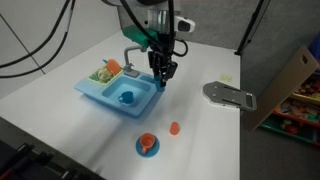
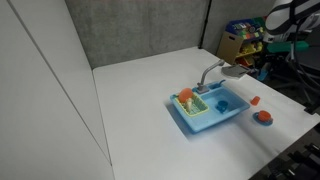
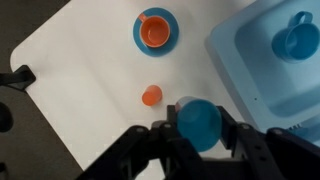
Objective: Pick up the blue cup on the counter top of the sink and move it to the right on top of the upside down laying orange cup on the worktop
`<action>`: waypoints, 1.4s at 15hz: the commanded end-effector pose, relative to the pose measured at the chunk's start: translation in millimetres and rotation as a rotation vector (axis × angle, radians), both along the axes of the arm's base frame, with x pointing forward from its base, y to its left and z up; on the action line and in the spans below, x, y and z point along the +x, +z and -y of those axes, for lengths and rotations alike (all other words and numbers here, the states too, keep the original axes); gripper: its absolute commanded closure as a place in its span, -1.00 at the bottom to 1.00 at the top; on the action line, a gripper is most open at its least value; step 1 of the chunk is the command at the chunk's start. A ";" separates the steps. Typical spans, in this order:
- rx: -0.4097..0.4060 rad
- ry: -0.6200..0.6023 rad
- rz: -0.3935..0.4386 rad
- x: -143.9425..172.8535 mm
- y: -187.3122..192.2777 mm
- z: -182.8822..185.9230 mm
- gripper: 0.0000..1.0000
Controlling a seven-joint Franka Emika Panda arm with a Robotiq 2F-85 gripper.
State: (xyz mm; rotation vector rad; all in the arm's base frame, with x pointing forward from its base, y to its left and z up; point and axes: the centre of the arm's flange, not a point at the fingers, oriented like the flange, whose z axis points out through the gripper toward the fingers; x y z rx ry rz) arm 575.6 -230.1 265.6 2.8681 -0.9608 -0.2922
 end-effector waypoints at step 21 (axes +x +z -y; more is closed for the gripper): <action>-0.030 -0.144 -0.002 12.3 -40.1 59.9 0.66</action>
